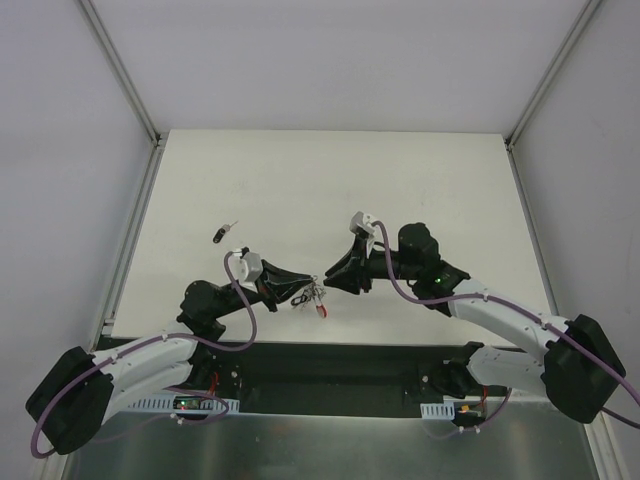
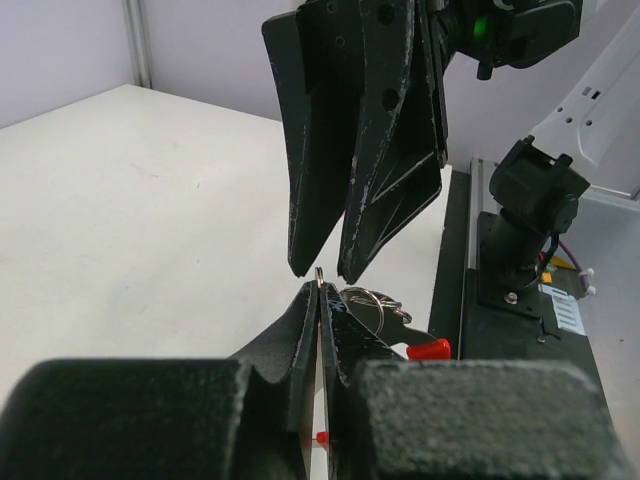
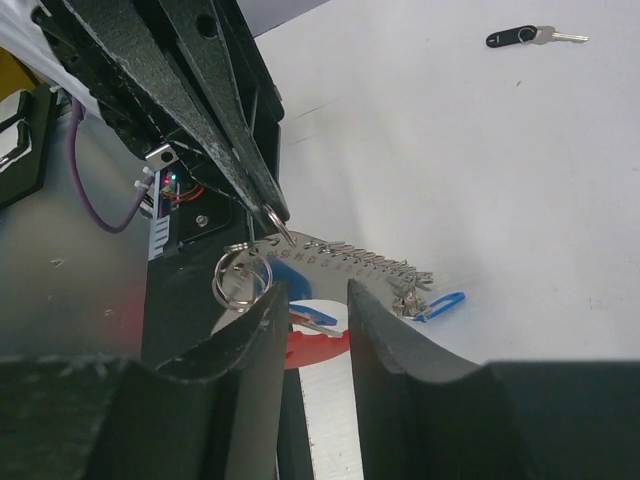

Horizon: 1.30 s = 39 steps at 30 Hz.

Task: Put the keys on the keyring

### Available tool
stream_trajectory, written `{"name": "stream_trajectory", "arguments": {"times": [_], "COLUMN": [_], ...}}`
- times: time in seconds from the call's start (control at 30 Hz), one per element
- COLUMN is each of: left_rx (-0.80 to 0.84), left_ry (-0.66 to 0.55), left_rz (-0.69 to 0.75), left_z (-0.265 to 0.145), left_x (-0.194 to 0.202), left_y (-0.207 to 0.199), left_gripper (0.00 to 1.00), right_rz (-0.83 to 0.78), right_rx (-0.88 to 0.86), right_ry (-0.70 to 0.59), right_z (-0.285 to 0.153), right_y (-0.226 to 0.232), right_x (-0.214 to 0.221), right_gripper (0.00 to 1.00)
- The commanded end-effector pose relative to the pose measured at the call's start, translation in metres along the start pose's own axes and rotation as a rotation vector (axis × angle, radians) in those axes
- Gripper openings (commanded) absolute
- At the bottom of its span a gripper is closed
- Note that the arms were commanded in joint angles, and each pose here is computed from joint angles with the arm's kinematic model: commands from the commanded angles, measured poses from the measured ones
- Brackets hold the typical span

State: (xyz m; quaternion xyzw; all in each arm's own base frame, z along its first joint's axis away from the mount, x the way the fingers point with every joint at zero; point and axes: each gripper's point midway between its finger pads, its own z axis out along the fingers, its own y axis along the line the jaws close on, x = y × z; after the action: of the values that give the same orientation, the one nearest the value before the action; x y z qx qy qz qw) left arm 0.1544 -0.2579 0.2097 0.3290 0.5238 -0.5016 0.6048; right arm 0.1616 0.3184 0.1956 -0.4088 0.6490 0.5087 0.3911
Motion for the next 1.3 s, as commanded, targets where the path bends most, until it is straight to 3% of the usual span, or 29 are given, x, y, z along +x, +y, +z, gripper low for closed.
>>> {"name": "stream_trajectory", "arguments": {"times": [0.0,0.8,1.0,1.07,1.17,1.27], "left_rx": [0.073,0.095,0.099,0.094,0.057,-0.003], "left_ry": [-0.114,-0.135,-0.122,-0.119,-0.079,-0.032], "left_rz": [0.031,0.002,-0.01,-0.007,-0.006,0.025], "left_z": [0.009,0.013,0.015,0.015,0.014,0.009], "left_x": [-0.035,-0.041,-0.037,-0.039,-0.036,-0.039], "left_y": [-0.014,-0.016,-0.016,-0.015,-0.01,0.0], "left_gripper": [0.0,0.0,0.0,0.0,0.21,0.25], "right_rz": [-0.084,-0.078,-0.087,-0.086,-0.097,-0.113], "right_rx": [-0.084,-0.212,-0.228,-0.223,-0.192,-0.158], "right_ry": [-0.091,-0.073,-0.079,-0.075,-0.073,-0.082], "right_z": [0.006,0.02,0.018,0.015,0.007,-0.003], "right_y": [0.014,0.025,0.03,0.03,0.027,0.026], "right_x": [-0.037,-0.037,-0.041,-0.041,-0.044,-0.051], "right_gripper": [0.31,0.21,0.01,0.01,0.01,0.01]}}
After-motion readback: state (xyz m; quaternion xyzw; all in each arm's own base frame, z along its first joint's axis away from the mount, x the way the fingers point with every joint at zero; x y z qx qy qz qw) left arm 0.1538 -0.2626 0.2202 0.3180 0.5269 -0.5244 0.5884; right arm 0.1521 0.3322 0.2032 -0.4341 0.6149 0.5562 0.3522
